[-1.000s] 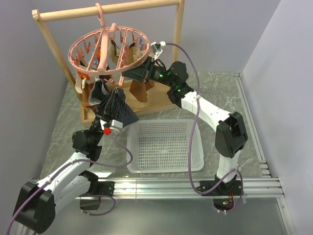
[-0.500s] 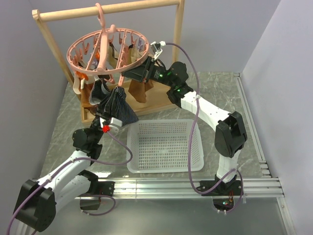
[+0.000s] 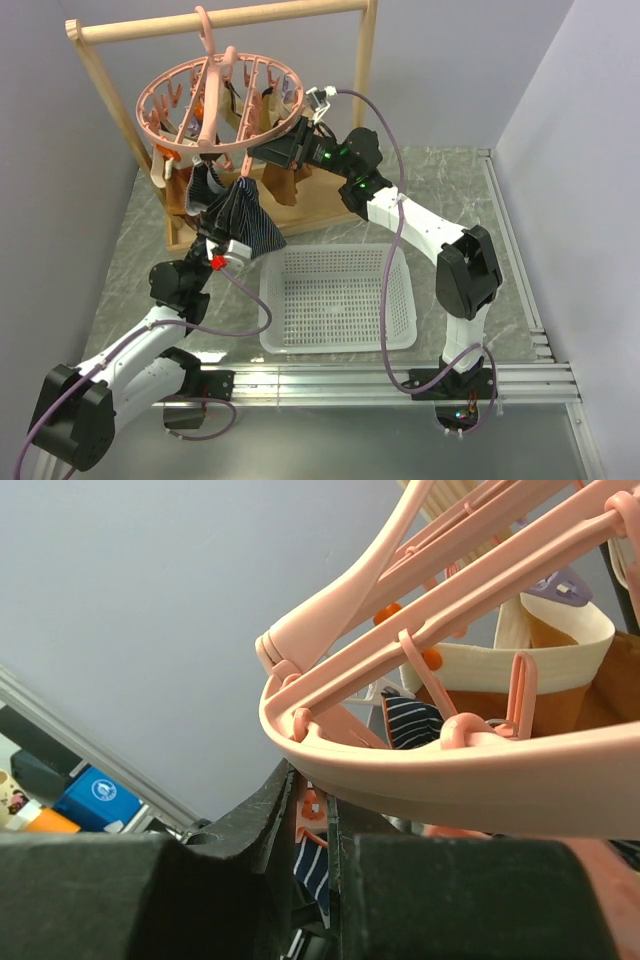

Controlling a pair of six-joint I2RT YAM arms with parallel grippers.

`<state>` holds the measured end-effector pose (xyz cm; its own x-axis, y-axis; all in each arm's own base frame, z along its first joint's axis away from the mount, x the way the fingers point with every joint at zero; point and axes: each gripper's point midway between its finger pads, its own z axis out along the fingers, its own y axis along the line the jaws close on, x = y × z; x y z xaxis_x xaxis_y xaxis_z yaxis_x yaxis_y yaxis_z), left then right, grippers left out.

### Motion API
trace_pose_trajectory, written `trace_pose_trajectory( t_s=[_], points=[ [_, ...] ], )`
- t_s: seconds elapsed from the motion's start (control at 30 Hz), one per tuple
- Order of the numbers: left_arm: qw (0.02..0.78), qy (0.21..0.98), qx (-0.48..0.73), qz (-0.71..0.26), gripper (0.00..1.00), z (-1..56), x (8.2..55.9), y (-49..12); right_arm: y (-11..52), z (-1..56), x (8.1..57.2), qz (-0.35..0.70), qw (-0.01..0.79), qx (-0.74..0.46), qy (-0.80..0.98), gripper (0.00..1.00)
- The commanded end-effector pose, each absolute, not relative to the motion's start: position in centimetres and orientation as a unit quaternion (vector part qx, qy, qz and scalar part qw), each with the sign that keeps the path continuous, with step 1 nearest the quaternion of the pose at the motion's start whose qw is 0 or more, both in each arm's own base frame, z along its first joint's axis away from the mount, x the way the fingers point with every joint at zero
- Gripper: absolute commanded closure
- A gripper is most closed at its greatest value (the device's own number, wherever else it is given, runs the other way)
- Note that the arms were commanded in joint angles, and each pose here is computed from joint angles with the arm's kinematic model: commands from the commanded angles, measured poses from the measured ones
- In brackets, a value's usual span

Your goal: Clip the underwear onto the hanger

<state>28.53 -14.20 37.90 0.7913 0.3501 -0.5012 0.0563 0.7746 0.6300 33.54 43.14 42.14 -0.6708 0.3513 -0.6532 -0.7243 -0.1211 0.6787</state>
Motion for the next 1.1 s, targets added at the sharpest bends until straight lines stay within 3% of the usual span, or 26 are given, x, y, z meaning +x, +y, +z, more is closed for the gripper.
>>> trace_pose_trajectory(
  t_s=[0.0, 1.07],
  points=[
    [0.908, 0.27, 0.312, 0.079, 1.0, 41.1, 27.4, -14.3, 43.0, 44.9, 31.8, 0.746, 0.377, -0.193, 0.514, 1.0],
    [0.9, 0.303, 0.298, 0.1, 1.0, 41.1, 29.4, -13.1, 42.6, 44.9, 30.2, 0.756, 0.353, -0.221, 0.506, 1.0]
  ],
)
